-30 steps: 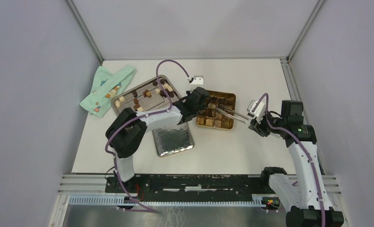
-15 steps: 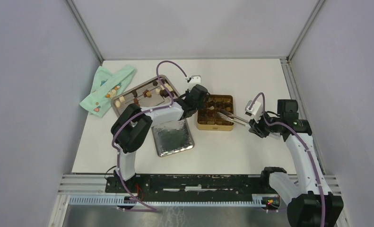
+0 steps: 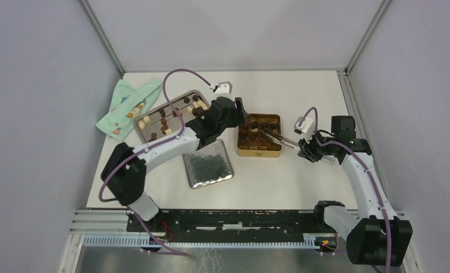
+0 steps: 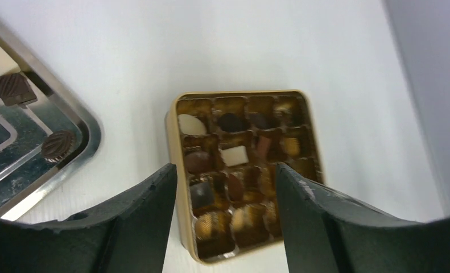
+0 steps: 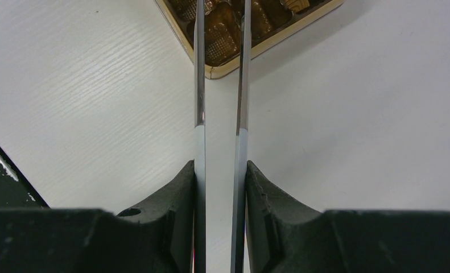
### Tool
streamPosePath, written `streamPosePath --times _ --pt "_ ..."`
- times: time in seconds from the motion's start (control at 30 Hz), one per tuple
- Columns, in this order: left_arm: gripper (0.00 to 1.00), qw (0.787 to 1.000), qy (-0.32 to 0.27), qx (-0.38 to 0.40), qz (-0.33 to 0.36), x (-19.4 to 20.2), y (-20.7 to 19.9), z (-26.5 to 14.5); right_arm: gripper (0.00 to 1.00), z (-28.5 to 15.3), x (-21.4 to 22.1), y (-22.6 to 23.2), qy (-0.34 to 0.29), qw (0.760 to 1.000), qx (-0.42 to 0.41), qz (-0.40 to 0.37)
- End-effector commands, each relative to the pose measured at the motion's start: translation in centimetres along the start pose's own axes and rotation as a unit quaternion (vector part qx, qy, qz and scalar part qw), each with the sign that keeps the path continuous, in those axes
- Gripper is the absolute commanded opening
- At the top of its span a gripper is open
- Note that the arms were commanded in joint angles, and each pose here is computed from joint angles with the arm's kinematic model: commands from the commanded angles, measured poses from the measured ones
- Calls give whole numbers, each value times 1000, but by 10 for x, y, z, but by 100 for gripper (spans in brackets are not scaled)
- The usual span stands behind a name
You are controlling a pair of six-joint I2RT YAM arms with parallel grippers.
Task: Pack the chocolate
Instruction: Place the packing box at the center of the board, then place the fake chocolate in the packing box.
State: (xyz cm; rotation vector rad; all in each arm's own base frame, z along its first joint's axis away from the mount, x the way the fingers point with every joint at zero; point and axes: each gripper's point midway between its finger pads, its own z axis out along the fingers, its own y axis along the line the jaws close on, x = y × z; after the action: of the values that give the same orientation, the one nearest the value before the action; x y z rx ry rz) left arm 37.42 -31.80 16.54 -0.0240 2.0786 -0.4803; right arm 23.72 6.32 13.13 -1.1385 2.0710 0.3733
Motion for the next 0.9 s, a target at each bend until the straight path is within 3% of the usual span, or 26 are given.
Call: streamPosePath --times 0.0,0.27,0.47,0.67,0.87 --pt "74 994 -7 109 -3 -26 -28 -62 3 7 -2 -14 -10 1000 20 4" --pt "90 991 -33 98 88 -66 8 -164 10 16 1 -16 -14 1000 17 21" --pt "96 979 -67 -30 191 -78 85 -209 19 20 3 -14 -17 999 12 31" --pt "99 971 -115 -84 192 -60 133 -223 33 20 0 -11 -23 999 7 36" --pt "100 973 -147 -76 162 -59 142 -240 39 21 -2 -9 -30 999 -1 39"
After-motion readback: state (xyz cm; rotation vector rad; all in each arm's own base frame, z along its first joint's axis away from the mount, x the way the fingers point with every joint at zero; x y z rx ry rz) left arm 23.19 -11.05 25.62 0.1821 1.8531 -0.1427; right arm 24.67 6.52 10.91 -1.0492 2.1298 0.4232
